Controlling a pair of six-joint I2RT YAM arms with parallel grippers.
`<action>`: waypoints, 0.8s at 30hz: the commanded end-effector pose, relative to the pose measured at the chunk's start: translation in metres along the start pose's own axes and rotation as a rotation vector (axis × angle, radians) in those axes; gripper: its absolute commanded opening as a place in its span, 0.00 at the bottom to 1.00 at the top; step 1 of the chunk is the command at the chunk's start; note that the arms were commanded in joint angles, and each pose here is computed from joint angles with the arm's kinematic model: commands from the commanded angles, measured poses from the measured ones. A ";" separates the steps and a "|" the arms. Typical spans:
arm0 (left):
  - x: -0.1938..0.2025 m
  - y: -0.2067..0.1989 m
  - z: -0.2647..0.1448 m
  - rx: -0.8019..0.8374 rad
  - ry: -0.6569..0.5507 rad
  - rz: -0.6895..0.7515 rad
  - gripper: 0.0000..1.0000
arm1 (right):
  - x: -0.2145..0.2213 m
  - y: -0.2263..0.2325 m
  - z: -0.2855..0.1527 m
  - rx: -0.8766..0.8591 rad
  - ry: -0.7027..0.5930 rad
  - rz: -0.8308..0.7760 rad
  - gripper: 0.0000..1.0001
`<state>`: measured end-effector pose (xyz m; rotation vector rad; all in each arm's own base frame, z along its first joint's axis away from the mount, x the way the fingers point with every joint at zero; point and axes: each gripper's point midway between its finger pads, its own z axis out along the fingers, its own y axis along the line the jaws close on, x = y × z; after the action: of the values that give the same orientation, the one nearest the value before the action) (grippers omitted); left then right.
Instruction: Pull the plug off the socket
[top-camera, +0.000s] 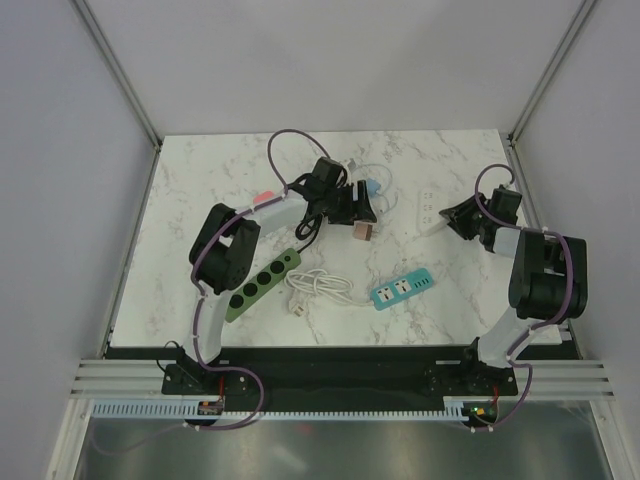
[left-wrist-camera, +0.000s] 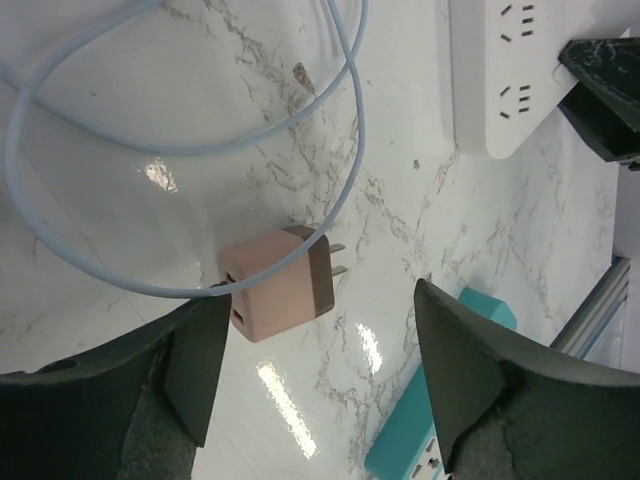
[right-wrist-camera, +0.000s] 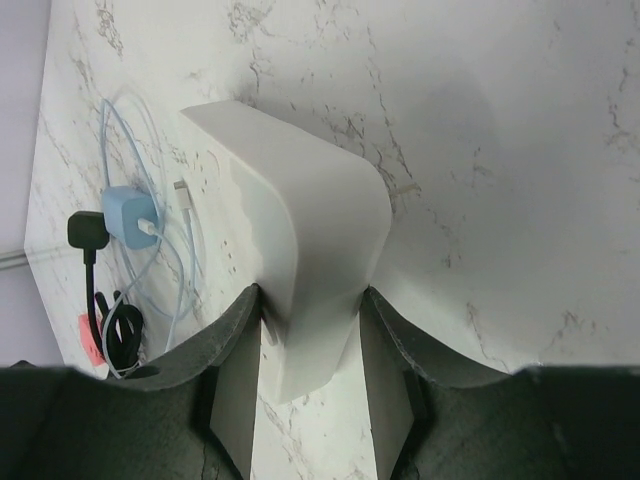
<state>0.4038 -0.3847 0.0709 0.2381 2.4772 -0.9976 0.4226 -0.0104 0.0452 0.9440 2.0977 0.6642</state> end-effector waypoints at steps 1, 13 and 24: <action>-0.016 -0.005 -0.023 -0.052 -0.040 0.050 0.82 | -0.008 -0.020 0.010 0.090 -0.023 -0.013 0.03; -0.029 -0.036 -0.125 -0.091 -0.191 0.143 0.92 | -0.034 -0.001 0.036 0.056 -0.027 0.024 0.13; 0.027 -0.041 -0.196 -0.040 -0.220 0.155 0.92 | -0.056 0.006 0.057 0.089 -0.023 0.005 0.66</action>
<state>0.3116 -0.2915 0.2106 0.2544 2.2491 -0.8894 0.5001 -0.0301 0.0474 0.9734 2.0821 0.6572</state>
